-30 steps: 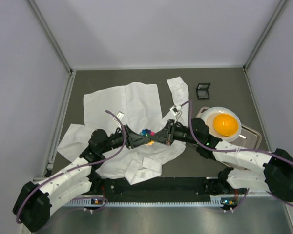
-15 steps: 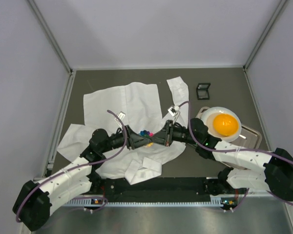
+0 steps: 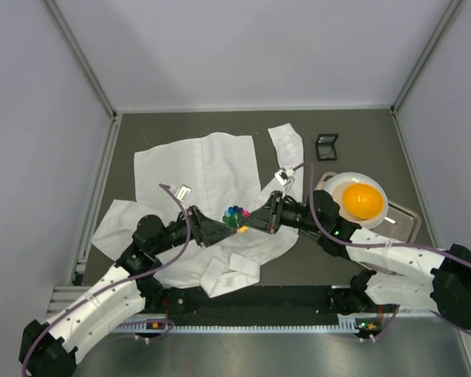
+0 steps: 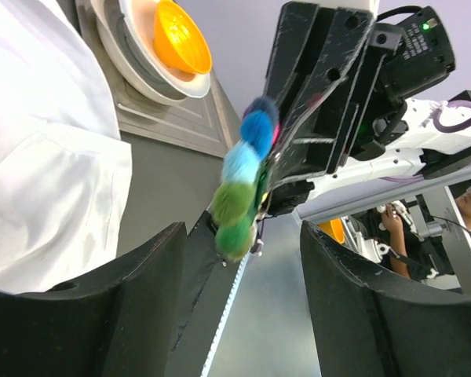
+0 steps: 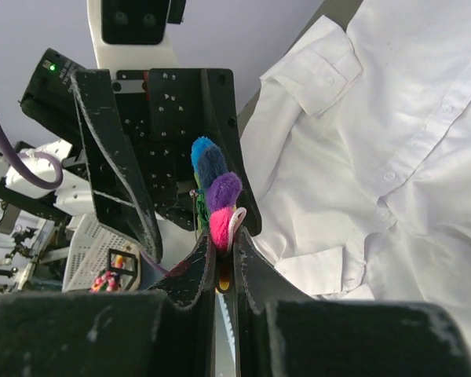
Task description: Remove the brooch from the garment
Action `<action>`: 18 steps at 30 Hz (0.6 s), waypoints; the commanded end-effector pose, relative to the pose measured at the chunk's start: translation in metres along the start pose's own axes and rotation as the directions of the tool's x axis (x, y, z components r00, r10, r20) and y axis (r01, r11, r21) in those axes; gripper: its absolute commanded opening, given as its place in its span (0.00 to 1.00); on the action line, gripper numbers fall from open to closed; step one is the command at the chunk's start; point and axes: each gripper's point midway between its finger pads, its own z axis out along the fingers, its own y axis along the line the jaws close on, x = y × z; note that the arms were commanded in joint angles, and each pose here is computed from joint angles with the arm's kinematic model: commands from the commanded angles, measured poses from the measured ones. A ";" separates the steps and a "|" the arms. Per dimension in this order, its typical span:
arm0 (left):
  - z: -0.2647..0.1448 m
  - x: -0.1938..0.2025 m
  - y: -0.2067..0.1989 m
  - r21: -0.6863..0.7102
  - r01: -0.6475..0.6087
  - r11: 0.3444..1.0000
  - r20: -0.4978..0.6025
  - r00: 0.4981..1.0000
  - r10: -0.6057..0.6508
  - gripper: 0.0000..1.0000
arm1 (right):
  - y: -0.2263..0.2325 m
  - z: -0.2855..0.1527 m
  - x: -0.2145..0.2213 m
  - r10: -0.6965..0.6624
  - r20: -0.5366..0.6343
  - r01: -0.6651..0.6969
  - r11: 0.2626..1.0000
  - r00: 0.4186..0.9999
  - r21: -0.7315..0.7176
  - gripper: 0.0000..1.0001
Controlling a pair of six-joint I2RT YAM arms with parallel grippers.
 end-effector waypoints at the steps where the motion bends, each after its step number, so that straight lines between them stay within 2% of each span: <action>1: -0.008 -0.006 0.004 -0.071 -0.048 0.996 0.026 0.998 0.050 0.65 | 0.012 -0.006 -0.017 -0.046 0.051 0.047 0.998 0.998 -0.031 0.00; 7: -0.010 -0.013 0.003 -0.092 -0.050 0.995 0.058 0.997 0.055 0.65 | 0.012 -0.013 -0.017 -0.058 0.039 0.060 0.998 0.998 -0.037 0.00; 14: -0.004 -0.018 -0.005 -0.063 -0.039 0.997 0.062 0.997 0.043 0.58 | 0.020 -0.015 -0.005 -0.080 -0.034 0.077 0.993 0.996 -0.091 0.00; 17: -0.004 -0.020 -0.008 -0.055 -0.039 0.998 0.066 0.997 0.042 0.50 | 0.023 -0.015 -0.002 -0.084 -0.053 0.077 0.991 0.995 -0.111 0.00; 18: -0.004 -0.020 -0.009 -0.055 -0.036 0.998 0.066 0.997 0.039 0.45 | 0.024 -0.015 -0.001 -0.084 -0.058 0.077 0.990 0.995 -0.116 0.00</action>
